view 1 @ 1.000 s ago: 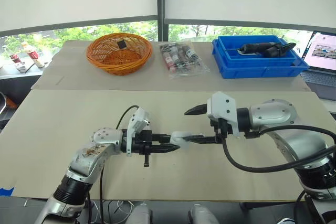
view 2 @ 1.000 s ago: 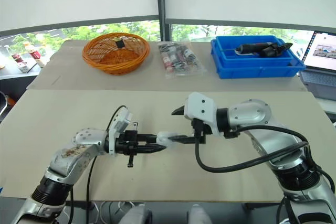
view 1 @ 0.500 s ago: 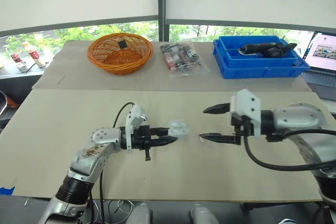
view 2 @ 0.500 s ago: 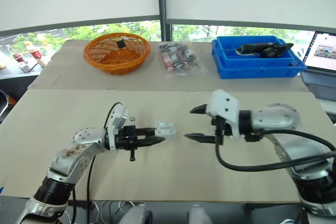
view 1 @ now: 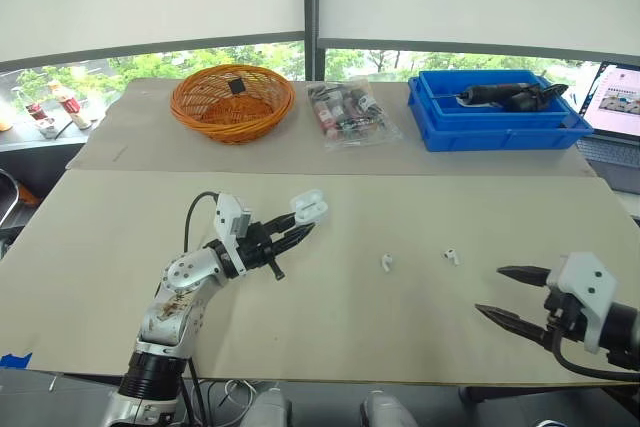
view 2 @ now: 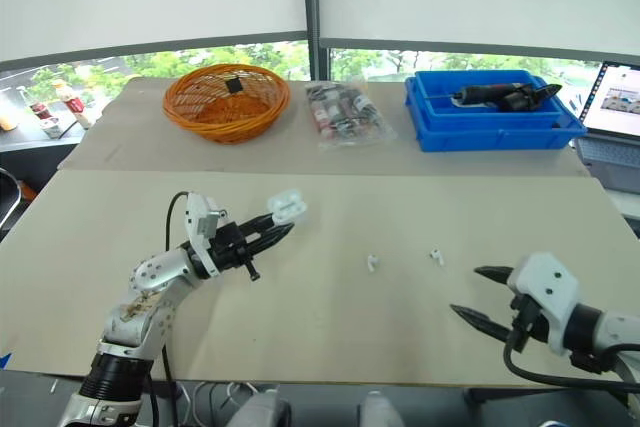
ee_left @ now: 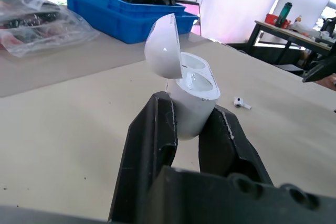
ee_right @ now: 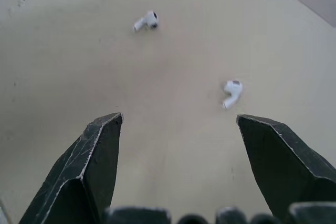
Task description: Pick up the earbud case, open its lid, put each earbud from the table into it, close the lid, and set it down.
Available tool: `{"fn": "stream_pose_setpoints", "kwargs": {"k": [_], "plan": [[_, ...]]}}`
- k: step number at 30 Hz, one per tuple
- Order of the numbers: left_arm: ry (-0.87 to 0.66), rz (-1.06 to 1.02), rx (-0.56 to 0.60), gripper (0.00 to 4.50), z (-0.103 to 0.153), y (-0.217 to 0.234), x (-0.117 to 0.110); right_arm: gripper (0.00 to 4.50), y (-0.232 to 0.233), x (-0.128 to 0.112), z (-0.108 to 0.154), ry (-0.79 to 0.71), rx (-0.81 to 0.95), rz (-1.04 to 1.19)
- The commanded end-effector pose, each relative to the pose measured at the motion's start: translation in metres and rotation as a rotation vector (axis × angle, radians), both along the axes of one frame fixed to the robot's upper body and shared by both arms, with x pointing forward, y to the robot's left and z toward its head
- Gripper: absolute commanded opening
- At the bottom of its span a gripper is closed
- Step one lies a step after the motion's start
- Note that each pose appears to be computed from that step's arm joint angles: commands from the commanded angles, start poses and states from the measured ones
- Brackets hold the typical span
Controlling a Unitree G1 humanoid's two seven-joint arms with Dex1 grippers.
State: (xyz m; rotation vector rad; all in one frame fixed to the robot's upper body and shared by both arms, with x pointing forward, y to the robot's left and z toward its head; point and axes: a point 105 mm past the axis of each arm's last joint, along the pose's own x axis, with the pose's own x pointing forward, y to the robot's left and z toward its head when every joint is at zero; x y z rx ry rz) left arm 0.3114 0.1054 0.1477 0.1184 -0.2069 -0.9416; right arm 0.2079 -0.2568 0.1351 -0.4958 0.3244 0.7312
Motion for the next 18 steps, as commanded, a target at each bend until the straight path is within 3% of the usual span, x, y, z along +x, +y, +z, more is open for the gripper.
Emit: {"fn": "stream_pose_setpoints", "kwargs": {"k": [1, 5, 8, 13, 18], "plan": [[-0.055, 0.026, -0.017, 0.56, 0.009, 0.004, 0.0, 3.85, -0.006, -0.007, 0.006, -0.028, -0.035, 0.001], [-0.065, 0.041, -0.027, 0.56, 0.01, 0.005, 0.002, 3.85, -0.014, -0.014, 0.002, -0.006, -0.043, -0.026], [-0.077, 0.046, -0.03, 0.56, 0.011, 0.005, 0.003, 4.5, -0.016, -0.016, 0.0, 0.016, -0.032, -0.042], [-0.08, 0.052, -0.034, 0.56, 0.01, 0.003, 0.004, 4.5, 0.0, -0.02, -0.003, 0.015, -0.016, -0.01], [-0.077, 0.054, -0.03, 0.56, 0.009, 0.003, 0.005, 4.5, 0.044, -0.011, 0.004, -0.041, 0.114, 0.029]]}}
